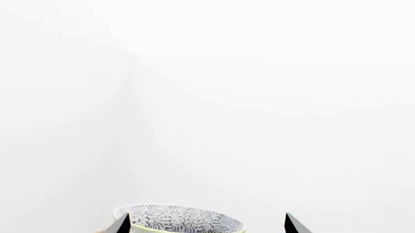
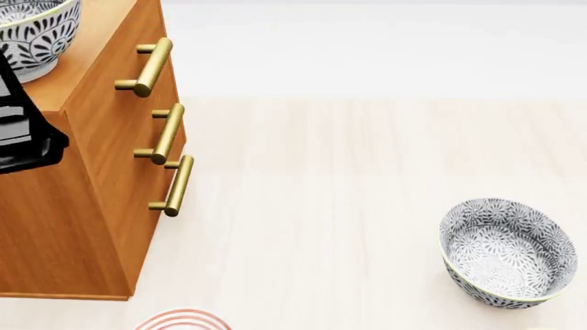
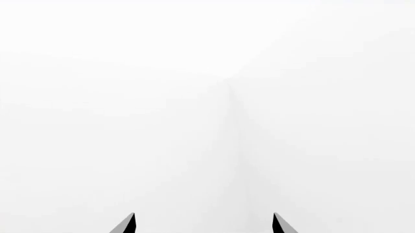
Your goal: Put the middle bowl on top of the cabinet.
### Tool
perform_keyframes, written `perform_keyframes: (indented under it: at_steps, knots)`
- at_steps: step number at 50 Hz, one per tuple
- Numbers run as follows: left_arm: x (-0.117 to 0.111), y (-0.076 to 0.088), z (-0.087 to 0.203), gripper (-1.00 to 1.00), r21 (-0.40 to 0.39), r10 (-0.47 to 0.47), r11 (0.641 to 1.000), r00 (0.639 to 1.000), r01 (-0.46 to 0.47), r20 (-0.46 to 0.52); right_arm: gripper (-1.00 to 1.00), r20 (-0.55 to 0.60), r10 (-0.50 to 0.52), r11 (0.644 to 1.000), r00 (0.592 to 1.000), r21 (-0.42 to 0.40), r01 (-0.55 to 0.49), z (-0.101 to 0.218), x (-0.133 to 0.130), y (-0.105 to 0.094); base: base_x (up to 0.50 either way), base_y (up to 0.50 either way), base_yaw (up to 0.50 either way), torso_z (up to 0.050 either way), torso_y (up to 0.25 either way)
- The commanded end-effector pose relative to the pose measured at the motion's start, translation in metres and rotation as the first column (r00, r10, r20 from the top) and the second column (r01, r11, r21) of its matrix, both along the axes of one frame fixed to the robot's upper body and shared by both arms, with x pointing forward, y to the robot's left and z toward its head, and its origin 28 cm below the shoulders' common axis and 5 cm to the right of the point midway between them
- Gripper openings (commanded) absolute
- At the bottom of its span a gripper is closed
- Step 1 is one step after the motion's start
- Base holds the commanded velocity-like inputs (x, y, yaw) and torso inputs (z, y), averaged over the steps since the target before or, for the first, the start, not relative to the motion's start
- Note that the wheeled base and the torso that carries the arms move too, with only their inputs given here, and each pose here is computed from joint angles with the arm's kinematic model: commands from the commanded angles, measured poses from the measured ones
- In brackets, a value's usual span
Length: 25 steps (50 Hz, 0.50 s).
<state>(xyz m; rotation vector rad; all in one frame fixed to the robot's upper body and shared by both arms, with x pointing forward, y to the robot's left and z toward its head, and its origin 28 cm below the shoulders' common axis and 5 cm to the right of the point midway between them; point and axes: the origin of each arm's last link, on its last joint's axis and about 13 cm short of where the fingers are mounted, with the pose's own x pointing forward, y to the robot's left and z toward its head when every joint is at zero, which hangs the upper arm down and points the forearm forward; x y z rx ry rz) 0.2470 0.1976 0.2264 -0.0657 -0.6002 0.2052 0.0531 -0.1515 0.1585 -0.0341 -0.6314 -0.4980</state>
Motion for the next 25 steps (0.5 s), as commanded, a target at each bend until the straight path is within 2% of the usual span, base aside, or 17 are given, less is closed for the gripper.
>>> perform_keyframes:
  at_steps: [1,13,25]
  knots:
    - [-0.012,0.003,-0.030,1.00,0.040,-0.025,0.999,1.000,0.025,0.000,1.00,-0.002,0.001,1.000,1.000,-0.003,-0.001,0.000,-0.001,-0.001,0.00,0.00,0.00,0.000,0.000]
    - [-0.035,0.008,-0.056,1.00,0.080,-0.039,0.996,0.999,0.039,0.003,1.00,-0.005,0.007,1.000,1.000,-0.008,-0.007,0.000,0.000,-0.001,0.00,0.00,0.00,0.000,0.000]
    - [-0.051,0.006,-0.093,1.00,0.153,-0.093,0.984,0.996,0.093,-0.011,1.00,-0.007,0.009,1.000,1.000,-0.011,-0.009,0.000,0.002,-0.002,0.00,0.00,0.00,0.000,0.000]
